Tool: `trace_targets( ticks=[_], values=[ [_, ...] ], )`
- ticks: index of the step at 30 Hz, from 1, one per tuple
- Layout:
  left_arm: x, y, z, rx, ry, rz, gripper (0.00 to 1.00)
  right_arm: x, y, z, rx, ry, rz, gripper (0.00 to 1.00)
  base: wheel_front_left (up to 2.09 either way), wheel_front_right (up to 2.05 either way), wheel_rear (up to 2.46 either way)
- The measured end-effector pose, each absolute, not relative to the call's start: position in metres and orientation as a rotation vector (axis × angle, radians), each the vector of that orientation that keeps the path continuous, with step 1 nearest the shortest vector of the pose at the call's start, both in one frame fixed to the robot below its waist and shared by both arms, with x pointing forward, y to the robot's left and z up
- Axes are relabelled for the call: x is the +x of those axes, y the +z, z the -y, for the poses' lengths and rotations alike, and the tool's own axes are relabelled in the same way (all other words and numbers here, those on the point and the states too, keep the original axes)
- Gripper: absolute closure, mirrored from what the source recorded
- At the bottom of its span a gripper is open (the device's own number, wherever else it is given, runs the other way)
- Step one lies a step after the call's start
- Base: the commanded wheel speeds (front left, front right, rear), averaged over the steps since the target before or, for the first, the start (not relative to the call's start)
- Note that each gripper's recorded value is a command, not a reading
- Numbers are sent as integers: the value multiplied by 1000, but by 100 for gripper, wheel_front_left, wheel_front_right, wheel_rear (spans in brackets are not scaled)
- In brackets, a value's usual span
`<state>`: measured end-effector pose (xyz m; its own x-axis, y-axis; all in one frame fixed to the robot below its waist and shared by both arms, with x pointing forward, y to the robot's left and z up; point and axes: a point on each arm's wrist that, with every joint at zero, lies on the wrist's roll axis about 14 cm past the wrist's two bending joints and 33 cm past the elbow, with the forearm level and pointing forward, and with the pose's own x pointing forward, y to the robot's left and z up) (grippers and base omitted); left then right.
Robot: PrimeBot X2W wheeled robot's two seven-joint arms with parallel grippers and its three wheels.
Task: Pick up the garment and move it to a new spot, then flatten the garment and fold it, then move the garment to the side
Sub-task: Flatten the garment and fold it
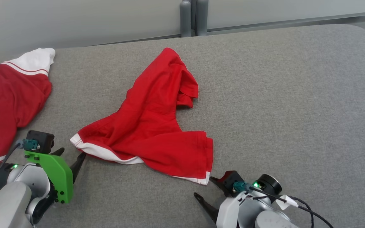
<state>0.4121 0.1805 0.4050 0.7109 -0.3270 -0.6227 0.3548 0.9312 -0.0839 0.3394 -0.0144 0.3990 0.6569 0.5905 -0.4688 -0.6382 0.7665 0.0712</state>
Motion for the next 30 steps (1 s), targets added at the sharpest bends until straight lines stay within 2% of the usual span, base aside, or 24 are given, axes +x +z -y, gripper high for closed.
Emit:
trace_targets(
  ticks=[15,17,18,20,24,25,30],
  values=[
    [415,394,-175,83,-410,-737,0,352,399,9,-153,725,-555,0,0,0,0],
    [413,392,-171,81,-417,-743,0,352,396,9,-162,728,-573,22,0,0,0],
    [412,391,-172,83,-417,-744,0,352,396,8,-162,730,-576,46,0,0,0],
    [411,390,-174,86,-408,-746,0,354,395,7,-164,731,-582,71,0,0,0],
    [417,391,-174,104,-397,-723,0,356,393,9,-163,725,-590,91,0,0,0],
    [418,391,-174,110,-392,-715,0,357,393,10,-163,723,-592,100,0,0,0],
    [426,396,-174,130,-375,-684,0,356,391,12,-168,720,-600,100,0,0,0]
  ],
)
